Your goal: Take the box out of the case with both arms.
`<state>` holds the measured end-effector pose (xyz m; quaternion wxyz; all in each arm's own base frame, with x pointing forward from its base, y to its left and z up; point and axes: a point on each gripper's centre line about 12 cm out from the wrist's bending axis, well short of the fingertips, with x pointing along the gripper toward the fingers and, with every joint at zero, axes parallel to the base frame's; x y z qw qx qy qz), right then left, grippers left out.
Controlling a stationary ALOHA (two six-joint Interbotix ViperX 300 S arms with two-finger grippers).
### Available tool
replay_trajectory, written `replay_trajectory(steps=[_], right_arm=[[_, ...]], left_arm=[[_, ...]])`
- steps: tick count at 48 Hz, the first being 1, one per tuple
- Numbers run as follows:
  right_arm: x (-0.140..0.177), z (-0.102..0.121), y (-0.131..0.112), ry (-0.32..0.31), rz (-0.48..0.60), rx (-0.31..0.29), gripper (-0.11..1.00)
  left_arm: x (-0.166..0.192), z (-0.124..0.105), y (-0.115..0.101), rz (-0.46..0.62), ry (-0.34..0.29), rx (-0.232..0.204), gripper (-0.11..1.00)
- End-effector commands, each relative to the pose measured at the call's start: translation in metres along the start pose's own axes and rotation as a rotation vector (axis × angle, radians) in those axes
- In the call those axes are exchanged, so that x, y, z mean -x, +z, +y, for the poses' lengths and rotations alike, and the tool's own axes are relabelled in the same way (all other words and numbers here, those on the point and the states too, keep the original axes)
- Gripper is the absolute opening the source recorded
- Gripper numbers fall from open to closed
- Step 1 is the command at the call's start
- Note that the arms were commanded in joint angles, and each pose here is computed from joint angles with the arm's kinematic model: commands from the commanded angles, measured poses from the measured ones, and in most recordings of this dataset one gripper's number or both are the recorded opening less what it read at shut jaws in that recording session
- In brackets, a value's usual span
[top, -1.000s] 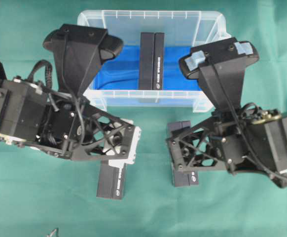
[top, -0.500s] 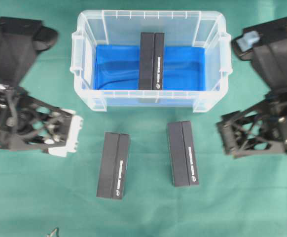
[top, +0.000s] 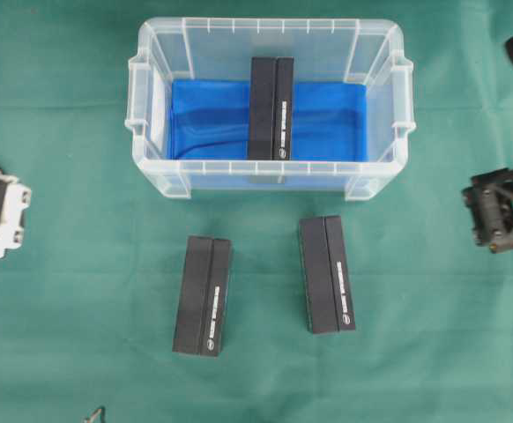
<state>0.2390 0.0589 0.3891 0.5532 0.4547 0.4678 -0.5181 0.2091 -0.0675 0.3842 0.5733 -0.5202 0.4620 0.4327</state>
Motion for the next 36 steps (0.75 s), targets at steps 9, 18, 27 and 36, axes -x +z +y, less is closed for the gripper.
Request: replay_trajectory(steps=[9,18,27,36], right_arm=[[0.000,-0.007,0.002,0.067,0.018,-0.013,0.95],[-0.002,-0.004,0.001,0.081,0.019,-0.012,0.95],[-0.002,-0.004,0.001,0.079,0.019,-0.011,0.95],[-0.002,-0.004,0.001,0.079,0.019,-0.011,0.95]], left_arm=[[0.003,0.004,0.000,0.003,-0.016,0.006,0.77],[0.001,-0.003,-0.002,0.003,-0.017,0.004,0.77],[0.001,-0.006,-0.003,0.004,-0.020,0.005,0.77],[0.001,-0.006,-0.003,0.004,-0.022,0.014,0.77]])
